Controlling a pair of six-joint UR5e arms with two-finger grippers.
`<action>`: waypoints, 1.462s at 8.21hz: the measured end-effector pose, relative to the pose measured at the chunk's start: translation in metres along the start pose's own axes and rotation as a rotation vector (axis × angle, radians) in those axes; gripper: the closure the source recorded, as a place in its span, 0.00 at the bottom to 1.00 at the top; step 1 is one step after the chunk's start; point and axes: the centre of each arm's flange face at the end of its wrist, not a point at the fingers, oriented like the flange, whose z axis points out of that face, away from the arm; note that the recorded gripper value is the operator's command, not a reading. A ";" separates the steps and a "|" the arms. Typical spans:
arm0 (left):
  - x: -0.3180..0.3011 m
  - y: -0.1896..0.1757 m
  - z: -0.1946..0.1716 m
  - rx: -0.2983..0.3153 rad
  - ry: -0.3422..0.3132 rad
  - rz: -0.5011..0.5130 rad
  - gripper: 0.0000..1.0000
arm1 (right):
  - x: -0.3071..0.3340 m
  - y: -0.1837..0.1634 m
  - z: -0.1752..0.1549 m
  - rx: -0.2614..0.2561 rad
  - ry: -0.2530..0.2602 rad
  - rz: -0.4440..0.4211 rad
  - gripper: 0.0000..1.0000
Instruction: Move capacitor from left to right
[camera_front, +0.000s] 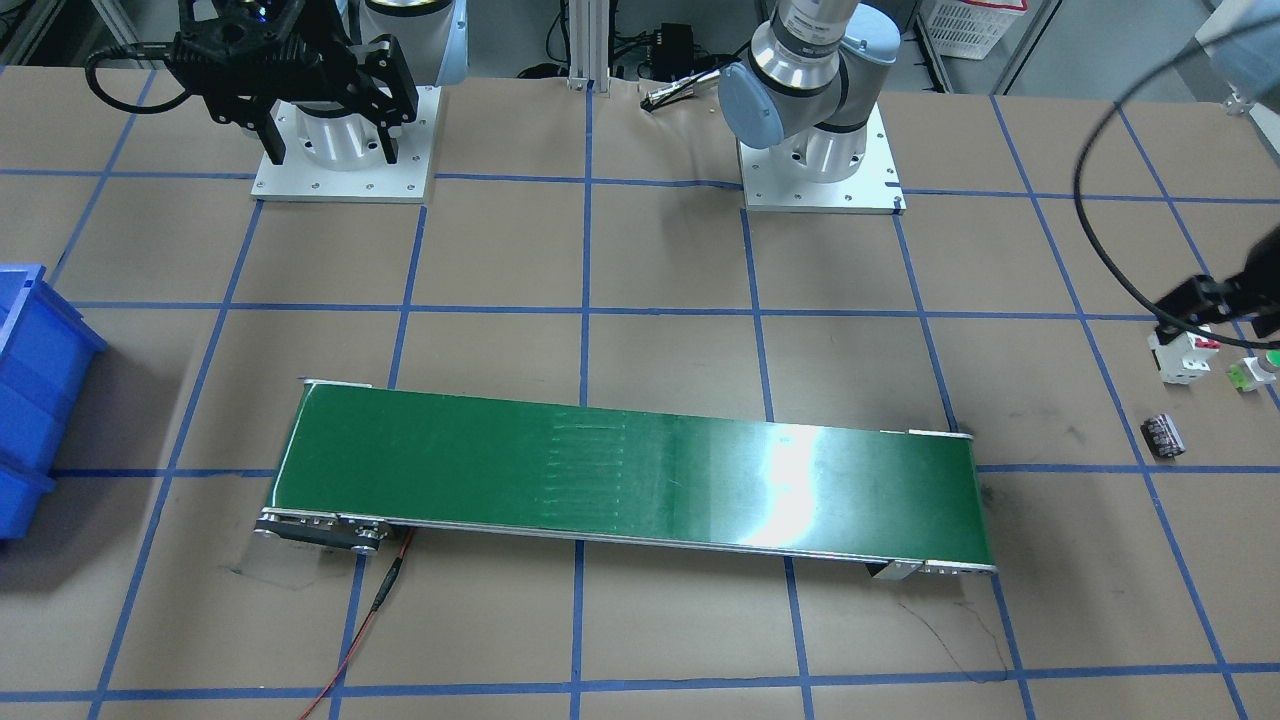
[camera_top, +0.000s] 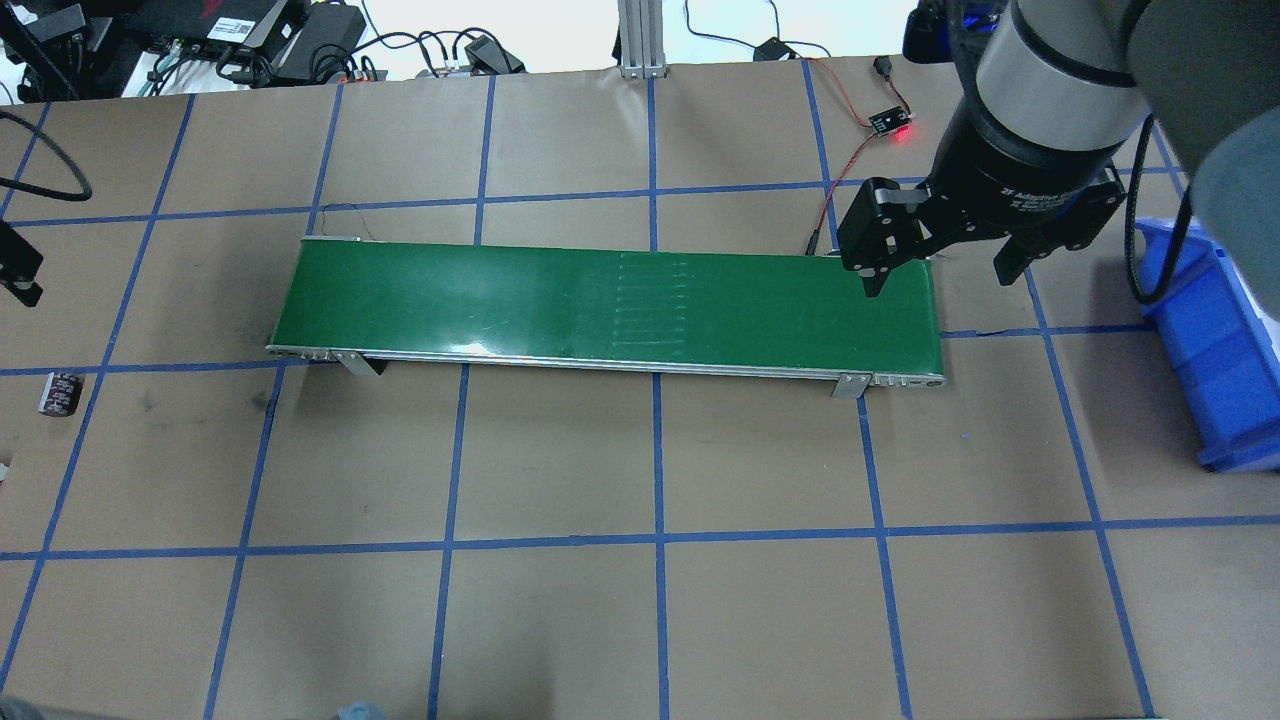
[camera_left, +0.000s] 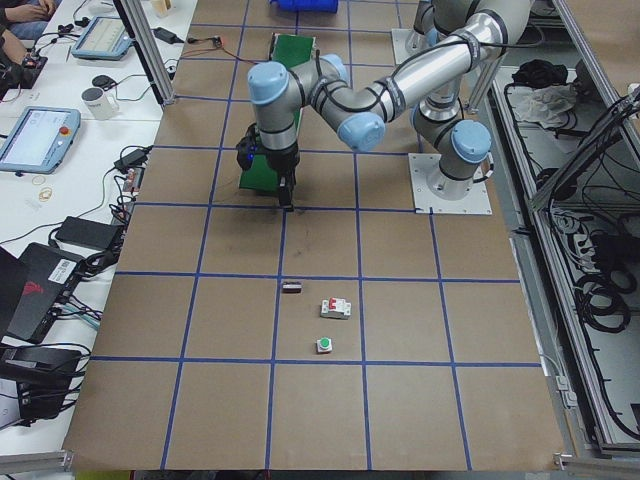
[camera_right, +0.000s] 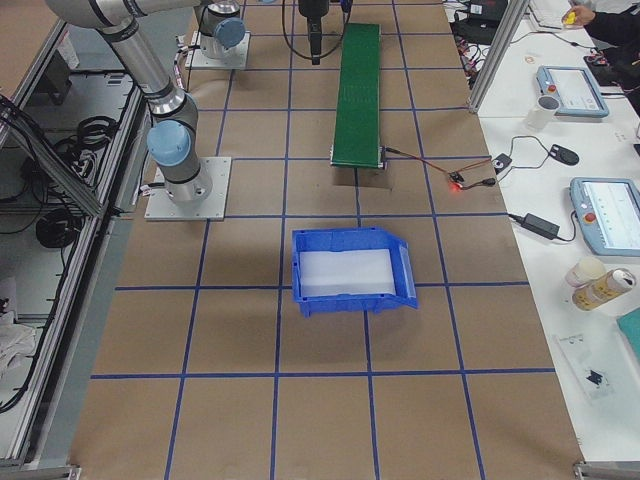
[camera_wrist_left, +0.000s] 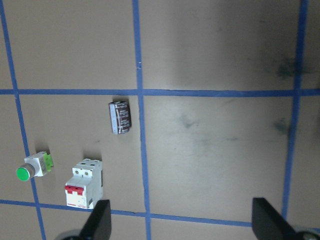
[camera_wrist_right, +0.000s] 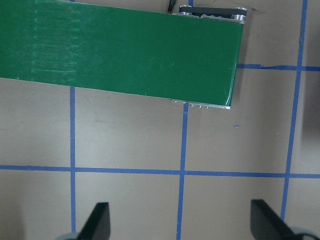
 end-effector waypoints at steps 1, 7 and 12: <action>-0.042 -0.003 0.038 -0.006 0.010 -0.004 0.00 | 0.000 0.000 0.000 0.000 0.001 0.000 0.00; -0.100 -0.040 0.164 0.093 0.119 0.006 0.00 | 0.000 0.000 0.000 0.000 0.001 0.000 0.00; -0.115 -0.045 0.224 0.084 0.142 0.014 0.00 | 0.000 0.000 0.000 0.000 0.003 0.000 0.00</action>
